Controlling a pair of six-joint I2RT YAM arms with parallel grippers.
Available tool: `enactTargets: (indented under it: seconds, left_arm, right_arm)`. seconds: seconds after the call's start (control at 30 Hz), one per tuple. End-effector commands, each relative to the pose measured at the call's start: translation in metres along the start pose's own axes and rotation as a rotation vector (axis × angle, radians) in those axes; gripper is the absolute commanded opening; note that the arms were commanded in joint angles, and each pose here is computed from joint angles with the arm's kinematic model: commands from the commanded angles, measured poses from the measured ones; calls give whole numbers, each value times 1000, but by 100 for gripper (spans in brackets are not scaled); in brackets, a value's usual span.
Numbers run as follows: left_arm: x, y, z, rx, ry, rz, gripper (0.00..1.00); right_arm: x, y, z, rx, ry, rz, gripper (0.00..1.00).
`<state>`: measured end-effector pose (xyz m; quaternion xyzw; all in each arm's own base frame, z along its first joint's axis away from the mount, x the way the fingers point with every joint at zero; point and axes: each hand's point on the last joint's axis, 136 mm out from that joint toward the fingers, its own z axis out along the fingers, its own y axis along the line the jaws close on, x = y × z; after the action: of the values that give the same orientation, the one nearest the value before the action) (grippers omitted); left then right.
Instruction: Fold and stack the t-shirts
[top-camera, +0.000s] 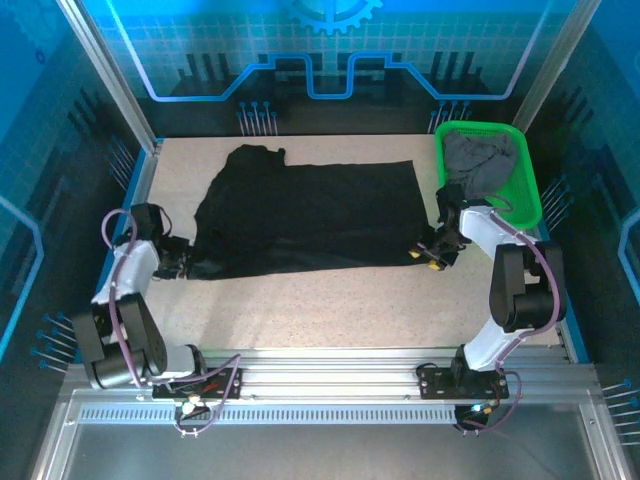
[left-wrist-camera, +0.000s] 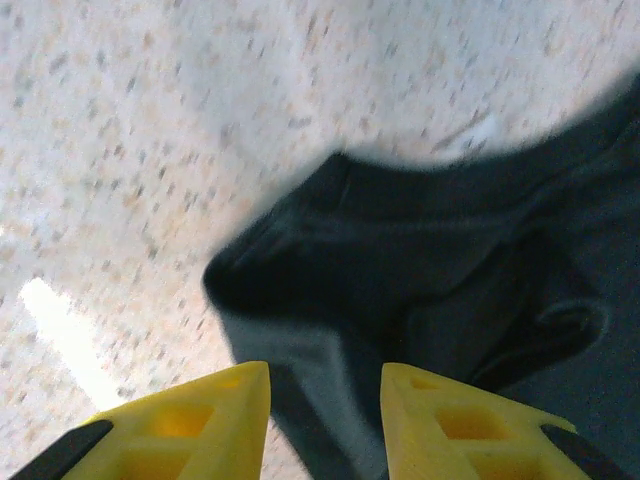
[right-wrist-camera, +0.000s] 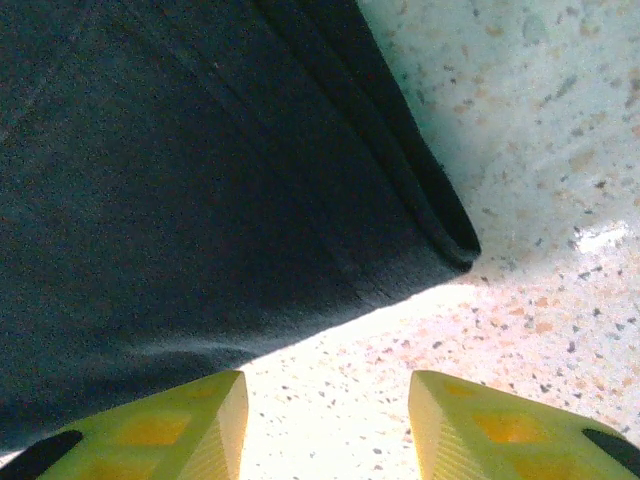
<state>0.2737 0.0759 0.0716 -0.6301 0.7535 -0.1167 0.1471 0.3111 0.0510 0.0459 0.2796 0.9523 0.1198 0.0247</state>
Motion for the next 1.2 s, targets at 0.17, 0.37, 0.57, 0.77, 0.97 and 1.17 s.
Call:
enactTargets:
  seconds: [0.17,0.37,0.57,0.77,0.97,1.17]
  left_arm:
    - [26,28,28,-72,103,71,41]
    - [14,19,46,-79,96,98,45]
    - [7,3,55,-55,97,122,42]
    - [4,-4,42,-15,69,118,41]
    - [3,-4,32,10,45,132,45]
    - [11,-8,51,3,123,134,42]
  right_arm:
    - [-14,-6,16,-8,19,40,48]
    - [-17,-10,20,-2,25,58,49]
    - [-20,-10,22,7,22,71,49]
    - [-25,-10,27,19,23,92,47]
    - [-34,-9,29,41,7,94,45]
    - [-32,-21,39,116,38,101,44]
